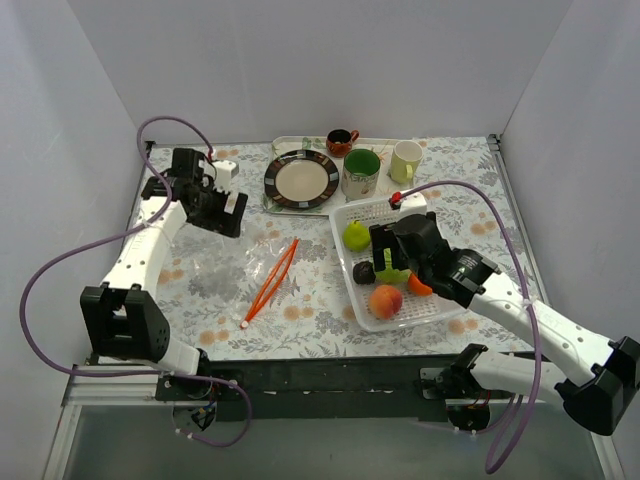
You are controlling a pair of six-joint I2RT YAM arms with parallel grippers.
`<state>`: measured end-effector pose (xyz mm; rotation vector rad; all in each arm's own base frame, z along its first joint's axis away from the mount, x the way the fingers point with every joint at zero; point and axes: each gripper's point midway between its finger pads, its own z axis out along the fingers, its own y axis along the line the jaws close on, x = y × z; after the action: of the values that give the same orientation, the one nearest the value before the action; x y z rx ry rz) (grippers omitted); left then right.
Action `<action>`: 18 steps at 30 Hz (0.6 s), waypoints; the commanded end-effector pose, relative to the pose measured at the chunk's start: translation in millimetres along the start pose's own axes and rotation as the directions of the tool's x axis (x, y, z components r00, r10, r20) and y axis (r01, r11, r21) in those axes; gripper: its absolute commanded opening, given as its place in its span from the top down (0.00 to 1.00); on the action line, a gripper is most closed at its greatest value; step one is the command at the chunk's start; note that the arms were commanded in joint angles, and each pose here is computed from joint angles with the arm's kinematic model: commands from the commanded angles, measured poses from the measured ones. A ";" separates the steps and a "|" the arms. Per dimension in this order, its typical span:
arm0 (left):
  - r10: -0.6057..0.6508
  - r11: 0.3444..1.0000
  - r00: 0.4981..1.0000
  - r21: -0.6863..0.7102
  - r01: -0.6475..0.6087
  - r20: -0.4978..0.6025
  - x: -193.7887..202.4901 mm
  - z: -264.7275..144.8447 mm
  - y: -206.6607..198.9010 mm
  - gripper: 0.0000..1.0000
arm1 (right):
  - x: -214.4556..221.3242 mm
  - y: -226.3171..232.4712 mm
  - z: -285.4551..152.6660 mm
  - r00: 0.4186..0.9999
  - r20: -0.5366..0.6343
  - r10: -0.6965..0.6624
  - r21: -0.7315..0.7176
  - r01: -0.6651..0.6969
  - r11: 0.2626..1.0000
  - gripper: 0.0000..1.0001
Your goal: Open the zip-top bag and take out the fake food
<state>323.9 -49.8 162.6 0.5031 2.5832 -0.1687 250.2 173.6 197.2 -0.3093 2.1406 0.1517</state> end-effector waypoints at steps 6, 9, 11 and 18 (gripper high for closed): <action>0.030 0.963 0.986 0.261 -0.071 0.161 -26.9 -71.9 -62.6 0.02 | -18.0 30.0 -37.8 0.997 0.055 0.058 -0.250 -0.043 0.967 0.02; 0.079 0.930 0.996 0.359 -0.084 0.031 18.6 -45.9 -87.3 0.02 | -18.9 34.4 -48.8 0.993 0.081 0.083 -0.306 -0.054 0.950 0.02; 0.117 0.932 0.991 0.350 -0.088 -0.062 48.1 -26.5 -89.2 0.02 | -21.0 32.2 -52.6 0.991 0.097 0.097 -0.309 -0.063 0.949 0.02; 0.168 0.967 0.962 0.224 -0.119 -0.214 115.6 29.9 -65.6 0.02 | -25.3 31.7 -59.0 0.992 0.093 0.089 -0.314 -0.055 0.948 0.02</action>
<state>212.4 -97.2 98.3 0.7943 2.7749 -0.5150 207.5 187.9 239.7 -0.3898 2.0387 0.4967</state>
